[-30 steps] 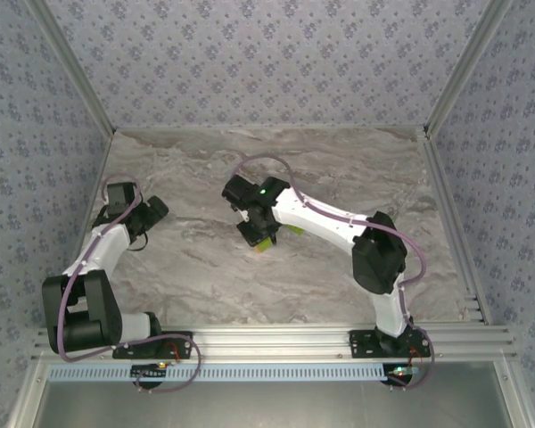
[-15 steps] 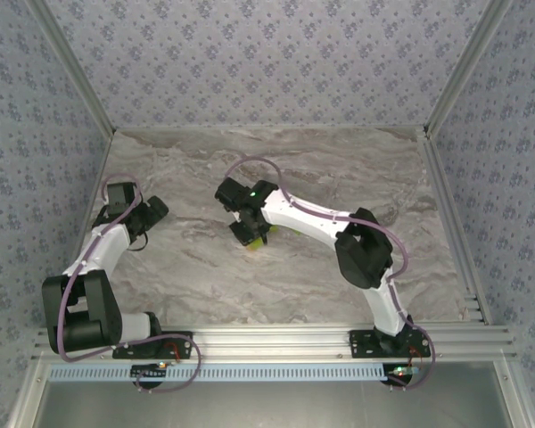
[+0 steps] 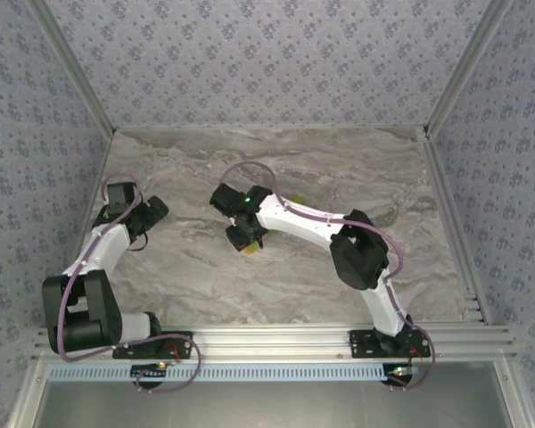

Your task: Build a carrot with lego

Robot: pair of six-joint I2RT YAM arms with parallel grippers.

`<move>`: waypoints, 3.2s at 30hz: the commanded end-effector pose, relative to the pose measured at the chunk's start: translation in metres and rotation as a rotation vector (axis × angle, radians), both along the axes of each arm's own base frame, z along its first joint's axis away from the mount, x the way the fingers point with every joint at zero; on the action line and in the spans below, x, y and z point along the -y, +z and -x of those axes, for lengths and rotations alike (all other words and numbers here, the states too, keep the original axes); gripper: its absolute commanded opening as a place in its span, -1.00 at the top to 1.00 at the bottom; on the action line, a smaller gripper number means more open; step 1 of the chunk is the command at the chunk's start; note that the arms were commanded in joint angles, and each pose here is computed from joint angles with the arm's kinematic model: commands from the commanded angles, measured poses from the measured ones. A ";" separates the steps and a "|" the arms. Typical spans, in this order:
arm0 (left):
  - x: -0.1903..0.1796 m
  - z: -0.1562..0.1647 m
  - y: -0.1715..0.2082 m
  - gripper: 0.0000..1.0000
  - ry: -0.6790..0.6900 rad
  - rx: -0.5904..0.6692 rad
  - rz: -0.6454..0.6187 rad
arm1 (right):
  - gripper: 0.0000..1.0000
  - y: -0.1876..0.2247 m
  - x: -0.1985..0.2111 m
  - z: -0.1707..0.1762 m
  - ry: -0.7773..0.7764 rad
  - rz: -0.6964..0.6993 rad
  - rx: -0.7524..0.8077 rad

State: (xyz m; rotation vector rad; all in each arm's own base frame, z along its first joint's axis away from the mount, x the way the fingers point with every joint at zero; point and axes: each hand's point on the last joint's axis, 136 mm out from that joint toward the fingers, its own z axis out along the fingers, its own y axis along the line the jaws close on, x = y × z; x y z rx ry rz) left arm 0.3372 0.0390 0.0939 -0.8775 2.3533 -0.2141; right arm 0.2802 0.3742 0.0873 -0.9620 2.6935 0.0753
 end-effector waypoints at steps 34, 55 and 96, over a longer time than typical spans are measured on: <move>0.000 -0.004 0.011 -0.86 -0.006 0.035 0.011 | -0.30 -0.020 0.069 -0.083 -0.485 -0.034 -0.002; 0.001 -0.005 0.007 -0.86 -0.007 0.032 0.013 | -0.10 -0.070 0.078 -0.073 -0.550 0.002 -0.082; 0.002 -0.006 0.013 -0.86 -0.011 0.039 0.018 | 0.33 0.071 0.022 0.000 0.098 -0.006 -0.040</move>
